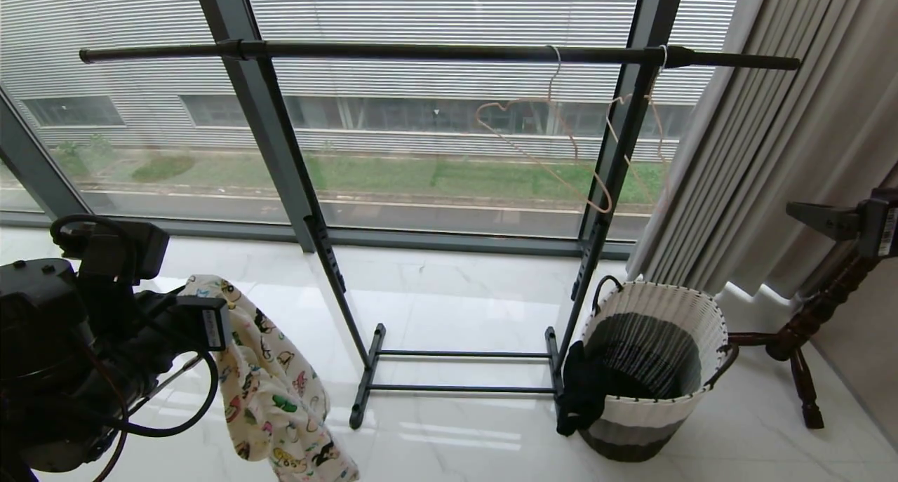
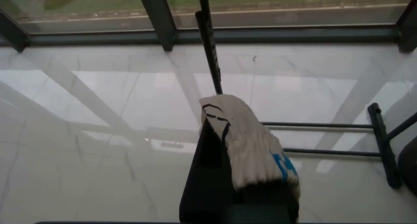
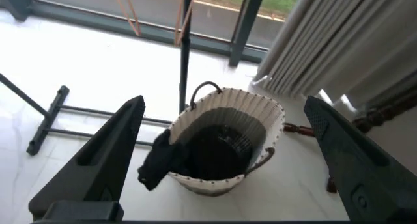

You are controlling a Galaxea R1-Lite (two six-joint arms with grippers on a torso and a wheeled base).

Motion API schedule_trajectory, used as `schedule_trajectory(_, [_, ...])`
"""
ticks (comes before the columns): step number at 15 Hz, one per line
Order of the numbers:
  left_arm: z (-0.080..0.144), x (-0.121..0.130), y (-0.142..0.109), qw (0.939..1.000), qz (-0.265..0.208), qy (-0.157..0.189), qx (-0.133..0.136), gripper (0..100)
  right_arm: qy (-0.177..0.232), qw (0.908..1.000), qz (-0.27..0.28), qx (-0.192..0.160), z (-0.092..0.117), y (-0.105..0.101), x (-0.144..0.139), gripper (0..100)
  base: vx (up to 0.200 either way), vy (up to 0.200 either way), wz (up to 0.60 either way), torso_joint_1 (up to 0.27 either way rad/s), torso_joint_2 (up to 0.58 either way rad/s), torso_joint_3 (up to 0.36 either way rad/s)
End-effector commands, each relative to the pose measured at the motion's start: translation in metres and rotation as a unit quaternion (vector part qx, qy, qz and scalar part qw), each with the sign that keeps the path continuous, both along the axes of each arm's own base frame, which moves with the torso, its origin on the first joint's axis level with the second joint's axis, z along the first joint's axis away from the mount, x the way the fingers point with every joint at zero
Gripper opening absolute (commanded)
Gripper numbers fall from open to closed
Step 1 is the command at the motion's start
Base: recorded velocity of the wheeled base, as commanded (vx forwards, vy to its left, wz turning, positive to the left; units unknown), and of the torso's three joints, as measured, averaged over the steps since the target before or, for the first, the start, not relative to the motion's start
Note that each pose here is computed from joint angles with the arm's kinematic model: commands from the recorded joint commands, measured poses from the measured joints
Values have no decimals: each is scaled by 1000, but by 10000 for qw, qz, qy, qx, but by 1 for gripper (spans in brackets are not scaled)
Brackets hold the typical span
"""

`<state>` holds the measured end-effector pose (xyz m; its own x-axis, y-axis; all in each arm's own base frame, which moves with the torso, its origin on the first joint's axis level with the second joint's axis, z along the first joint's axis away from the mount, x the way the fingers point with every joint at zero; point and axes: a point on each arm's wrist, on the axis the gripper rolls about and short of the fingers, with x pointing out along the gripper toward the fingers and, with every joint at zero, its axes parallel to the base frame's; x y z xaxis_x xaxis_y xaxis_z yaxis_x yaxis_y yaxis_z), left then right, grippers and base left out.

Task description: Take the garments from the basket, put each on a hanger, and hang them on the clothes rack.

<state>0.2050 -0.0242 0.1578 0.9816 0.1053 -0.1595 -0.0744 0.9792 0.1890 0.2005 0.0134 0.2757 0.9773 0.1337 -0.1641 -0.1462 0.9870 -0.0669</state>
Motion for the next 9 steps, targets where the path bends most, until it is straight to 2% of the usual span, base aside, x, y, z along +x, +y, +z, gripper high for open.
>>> schedule_trajectory(1, [2, -5, 1, 10000, 3, -59, -7, 0, 62, 9998, 170, 39, 0, 8, 14, 100, 200, 0, 0, 36, 7, -7])
schedule_trajectory(5, [3, -8, -3, 9999, -91, -80, 4, 0, -9, 9997, 202, 127, 8, 12, 29, 100, 200, 0, 0, 5, 4, -4])
schedule_trajectory(9, [3, -8, -9, 9997, -244, -80, 3, 0, 37, 9997, 217, 124, 7, 13, 34, 100, 200, 0, 0, 5, 4, 1])
